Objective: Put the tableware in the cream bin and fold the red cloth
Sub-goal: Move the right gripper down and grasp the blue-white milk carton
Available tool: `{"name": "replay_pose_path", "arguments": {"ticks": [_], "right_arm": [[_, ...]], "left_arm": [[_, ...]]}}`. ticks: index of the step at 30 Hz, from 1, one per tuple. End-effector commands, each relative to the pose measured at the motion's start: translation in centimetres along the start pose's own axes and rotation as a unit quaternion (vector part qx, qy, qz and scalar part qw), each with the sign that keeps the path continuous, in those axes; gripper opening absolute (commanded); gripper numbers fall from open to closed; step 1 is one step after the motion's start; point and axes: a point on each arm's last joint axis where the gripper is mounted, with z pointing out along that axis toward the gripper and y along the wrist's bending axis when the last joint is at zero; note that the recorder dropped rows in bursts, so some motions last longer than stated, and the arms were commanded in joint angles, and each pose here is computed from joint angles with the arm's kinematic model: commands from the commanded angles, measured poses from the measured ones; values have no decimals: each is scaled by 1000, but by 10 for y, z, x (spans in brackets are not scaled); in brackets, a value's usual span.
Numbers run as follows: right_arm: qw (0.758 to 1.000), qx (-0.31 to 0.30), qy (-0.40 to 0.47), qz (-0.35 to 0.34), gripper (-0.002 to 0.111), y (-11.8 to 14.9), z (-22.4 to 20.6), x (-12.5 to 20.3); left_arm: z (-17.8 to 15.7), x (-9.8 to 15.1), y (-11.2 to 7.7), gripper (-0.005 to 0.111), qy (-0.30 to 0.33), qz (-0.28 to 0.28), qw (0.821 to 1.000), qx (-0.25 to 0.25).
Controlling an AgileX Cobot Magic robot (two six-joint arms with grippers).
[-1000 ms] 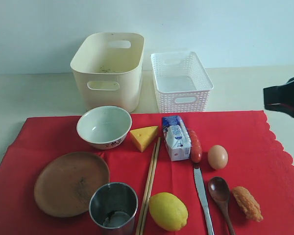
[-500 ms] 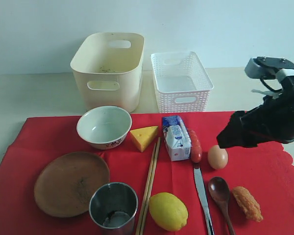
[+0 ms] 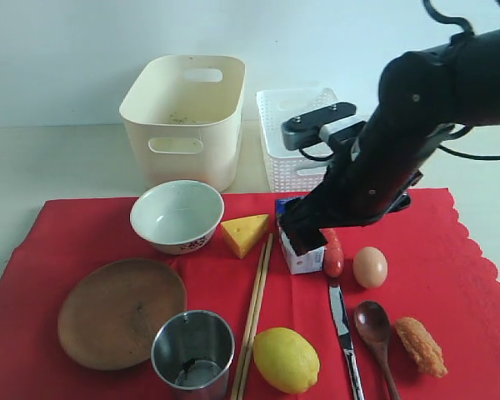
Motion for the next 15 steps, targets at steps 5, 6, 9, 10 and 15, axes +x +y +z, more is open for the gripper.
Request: {"name": "replay_pose_path", "arguments": {"ticks": [5,6,9,10,15], "right_arm": [[998,20,57,22,87,11,43,-32],[998,21,58,28,87,12,48,-35],[997,10,62,44,87,14,57,-40],[997,8,62,46,87,15,58,-41],[997,8,65,46,87,15,67,-44]], "left_arm": [[0,0,0,0,-7,-6,1000,0],[0,0,0,0,-7,-6,1000,0],[0,0,0,0,-7,-6,1000,0],[0,0,0,0,-7,-6,1000,0],[0,0,0,0,-7,-6,1000,0]]}}
